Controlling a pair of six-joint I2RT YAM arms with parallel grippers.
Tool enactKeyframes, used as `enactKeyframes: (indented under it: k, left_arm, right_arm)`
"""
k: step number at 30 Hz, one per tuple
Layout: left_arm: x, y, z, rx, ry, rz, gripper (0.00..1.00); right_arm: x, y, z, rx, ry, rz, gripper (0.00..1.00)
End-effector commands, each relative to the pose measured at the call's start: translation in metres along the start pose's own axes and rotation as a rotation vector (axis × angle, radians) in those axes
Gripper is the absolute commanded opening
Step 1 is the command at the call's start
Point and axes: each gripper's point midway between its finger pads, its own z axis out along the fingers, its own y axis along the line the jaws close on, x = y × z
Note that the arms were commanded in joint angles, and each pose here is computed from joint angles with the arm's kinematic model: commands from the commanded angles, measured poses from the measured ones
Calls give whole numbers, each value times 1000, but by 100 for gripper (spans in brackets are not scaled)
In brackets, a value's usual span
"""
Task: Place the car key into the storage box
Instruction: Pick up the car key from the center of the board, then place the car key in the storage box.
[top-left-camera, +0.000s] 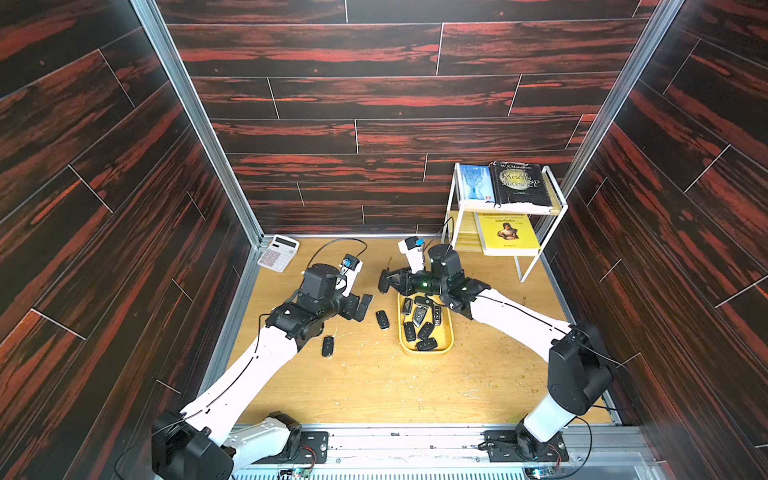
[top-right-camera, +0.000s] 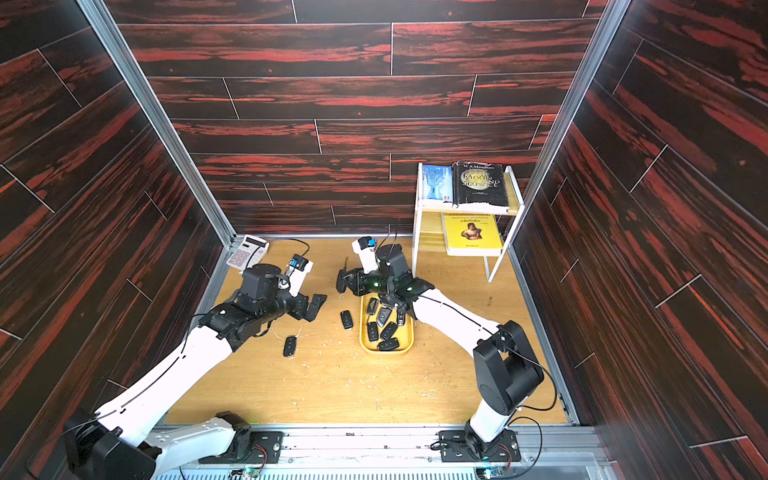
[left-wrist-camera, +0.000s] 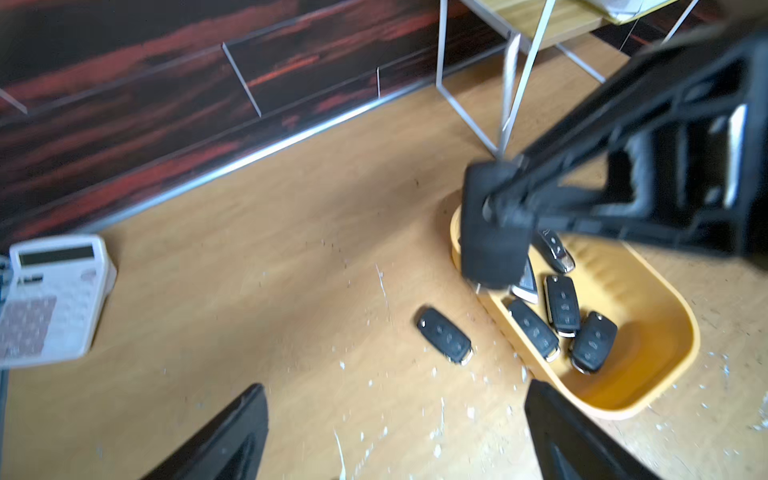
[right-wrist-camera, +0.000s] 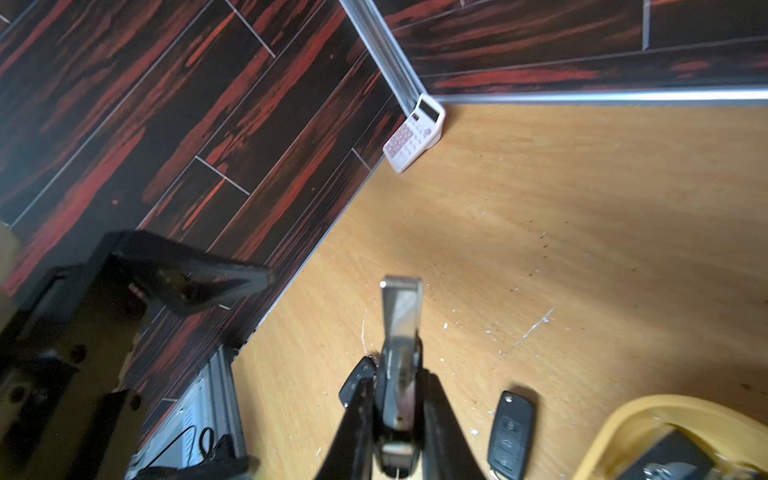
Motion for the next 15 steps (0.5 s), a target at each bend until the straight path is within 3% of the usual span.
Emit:
enactKeyframes:
  k: [1, 7, 15]
  left_arm:
    - [18, 9, -19, 1, 53, -106, 100]
    - [28, 22, -23, 7, 76, -163, 100]
    - [29, 20, -3, 40, 99, -192, 100]
  right_arm:
    - [-14, 2, -20, 46, -38, -44, 0]
    - [-5, -11, -44, 139, -24, -55, 0]
    - [17, -31, -73, 219, -18, -34, 0]
